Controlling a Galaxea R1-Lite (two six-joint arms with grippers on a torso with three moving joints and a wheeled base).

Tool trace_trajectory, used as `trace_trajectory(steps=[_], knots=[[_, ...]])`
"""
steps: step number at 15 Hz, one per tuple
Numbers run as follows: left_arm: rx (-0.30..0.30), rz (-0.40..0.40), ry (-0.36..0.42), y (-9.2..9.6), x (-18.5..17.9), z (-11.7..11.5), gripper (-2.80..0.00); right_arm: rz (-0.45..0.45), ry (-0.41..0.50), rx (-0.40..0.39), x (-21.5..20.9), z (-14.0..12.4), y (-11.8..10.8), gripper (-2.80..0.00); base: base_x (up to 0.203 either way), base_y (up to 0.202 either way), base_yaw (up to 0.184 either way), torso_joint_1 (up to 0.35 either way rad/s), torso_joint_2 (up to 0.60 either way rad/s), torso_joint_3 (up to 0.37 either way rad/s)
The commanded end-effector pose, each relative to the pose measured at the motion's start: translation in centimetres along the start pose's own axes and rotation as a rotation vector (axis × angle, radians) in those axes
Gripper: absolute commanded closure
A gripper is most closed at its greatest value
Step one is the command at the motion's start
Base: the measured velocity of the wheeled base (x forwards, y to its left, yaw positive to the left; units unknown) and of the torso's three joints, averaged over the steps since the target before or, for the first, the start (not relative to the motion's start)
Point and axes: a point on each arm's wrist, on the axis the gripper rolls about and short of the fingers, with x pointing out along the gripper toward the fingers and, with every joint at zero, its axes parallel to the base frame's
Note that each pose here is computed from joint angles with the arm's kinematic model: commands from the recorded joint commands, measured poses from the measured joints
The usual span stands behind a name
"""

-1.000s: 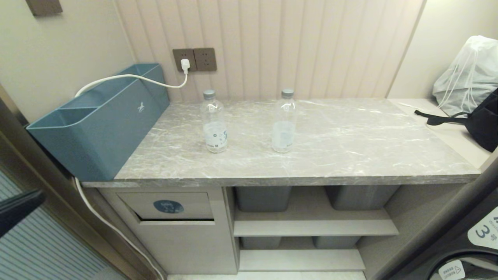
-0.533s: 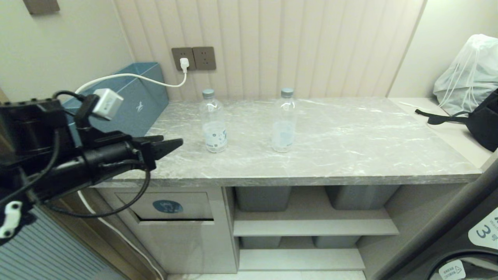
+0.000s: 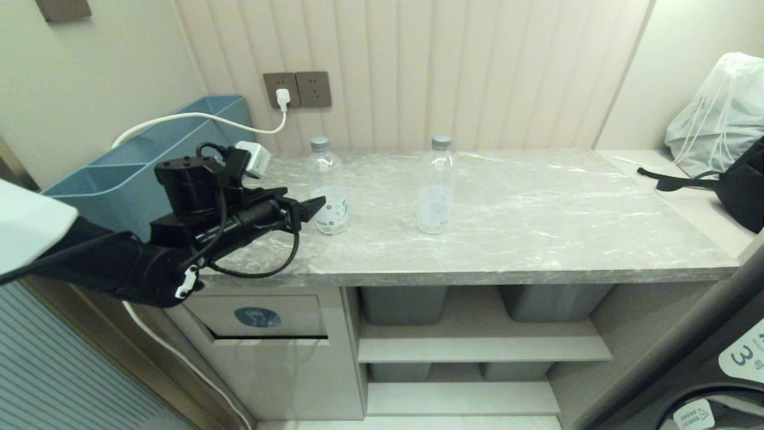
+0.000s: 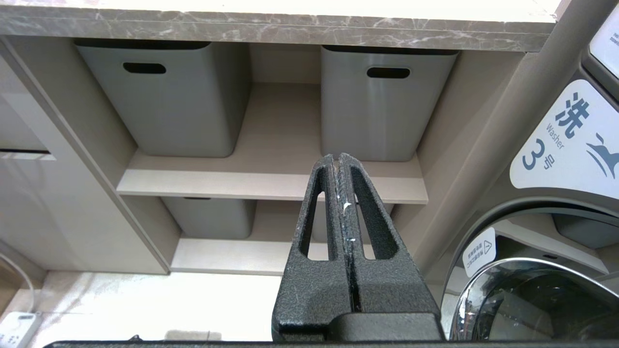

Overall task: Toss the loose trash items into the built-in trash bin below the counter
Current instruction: Pick up the garbage

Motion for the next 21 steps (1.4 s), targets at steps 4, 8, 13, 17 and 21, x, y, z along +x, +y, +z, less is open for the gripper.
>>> trace_trajectory(steps=[4,8,13,17,21], knots=[[0.001,-0.012,-0.038,0.4,3.7,-0.8,-2.8,0.001,0.0,-0.001,0.0,0.0,0.0,0.0,0.0,0.0,0.0,0.0,0.0,0.0],[-0.016,-0.042,-0.062,-0.5,5.7,-1.1,-2.8,0.001,0.0,-0.001,0.0,0.0,0.0,0.0,0.0,0.0,0.0,0.0,0.0,0.0],[-0.041,-0.046,-0.073,-0.5,7.5,-2.1,0.0,0.001,0.0,-0.001,0.0,0.0,0.0,0.0,0.0,0.0,0.0,0.0,0.0,0.0],[-0.084,-0.042,-0.117,-0.4,7.6,-1.0,0.0,0.001,0.0,0.002,0.0,0.0,0.0,0.0,0.0,0.0,0.0,0.0,0.0,0.0],[-0.239,-0.041,-0.227,-0.9,3.7,5.0,0.0,-0.001,0.0,0.008,0.0,0.0,0.0,0.0,0.0,0.0,0.0,0.0,0.0,0.0]])
